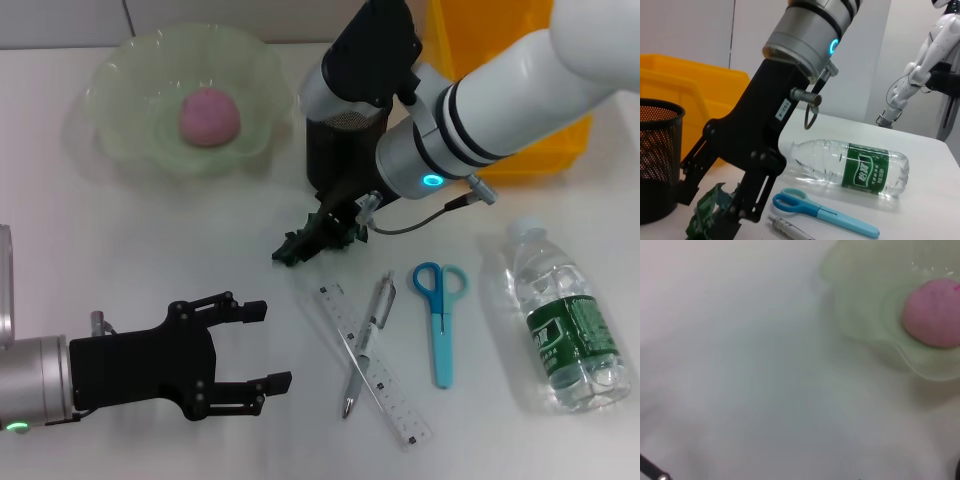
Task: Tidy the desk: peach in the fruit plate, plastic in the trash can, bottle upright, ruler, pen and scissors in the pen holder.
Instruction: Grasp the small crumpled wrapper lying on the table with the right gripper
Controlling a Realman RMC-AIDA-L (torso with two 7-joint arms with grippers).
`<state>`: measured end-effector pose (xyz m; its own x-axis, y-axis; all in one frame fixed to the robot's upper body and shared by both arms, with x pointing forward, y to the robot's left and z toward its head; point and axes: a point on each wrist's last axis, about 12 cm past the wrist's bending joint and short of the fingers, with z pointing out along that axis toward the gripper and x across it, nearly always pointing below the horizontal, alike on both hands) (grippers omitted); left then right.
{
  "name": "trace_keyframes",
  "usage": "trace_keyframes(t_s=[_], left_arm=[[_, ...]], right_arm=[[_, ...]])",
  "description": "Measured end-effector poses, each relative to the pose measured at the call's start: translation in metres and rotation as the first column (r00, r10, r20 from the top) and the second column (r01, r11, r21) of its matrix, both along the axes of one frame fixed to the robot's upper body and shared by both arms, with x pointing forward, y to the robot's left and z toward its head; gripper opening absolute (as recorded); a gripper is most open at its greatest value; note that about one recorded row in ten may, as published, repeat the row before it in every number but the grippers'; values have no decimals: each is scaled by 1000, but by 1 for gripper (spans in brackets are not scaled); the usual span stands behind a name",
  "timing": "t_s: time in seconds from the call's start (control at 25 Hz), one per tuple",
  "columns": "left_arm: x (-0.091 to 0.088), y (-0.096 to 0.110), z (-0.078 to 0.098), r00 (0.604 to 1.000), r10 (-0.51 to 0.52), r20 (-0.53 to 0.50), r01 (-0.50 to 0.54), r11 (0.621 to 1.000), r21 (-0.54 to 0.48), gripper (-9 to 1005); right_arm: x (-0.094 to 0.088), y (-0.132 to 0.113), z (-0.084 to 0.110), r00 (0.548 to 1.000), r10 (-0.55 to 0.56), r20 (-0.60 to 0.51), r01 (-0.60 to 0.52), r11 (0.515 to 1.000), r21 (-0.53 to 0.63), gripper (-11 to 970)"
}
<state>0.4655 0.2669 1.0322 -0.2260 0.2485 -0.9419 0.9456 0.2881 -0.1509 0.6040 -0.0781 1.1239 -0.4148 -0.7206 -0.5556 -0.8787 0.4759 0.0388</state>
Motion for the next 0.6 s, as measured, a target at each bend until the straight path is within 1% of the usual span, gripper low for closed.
trace_keyframes(t_s=[0.28,0.52,0.6], left_arm=[[-1,0,-1,1000,-1,1,1,1000,0,863],[-1,0,-1,1000,-2,1,2,1000,0,863],[-1,0,-1,1000,-3,1,3,1000,-1,863]], right_arm=[[3,3,-8,1000,-4,-10,4,1000,-27,767],[3,1,-9,1000,-12,-9,12,1000,-23,552],[3,0,-10,1000,-14,-10,13,1000,-22,465]])
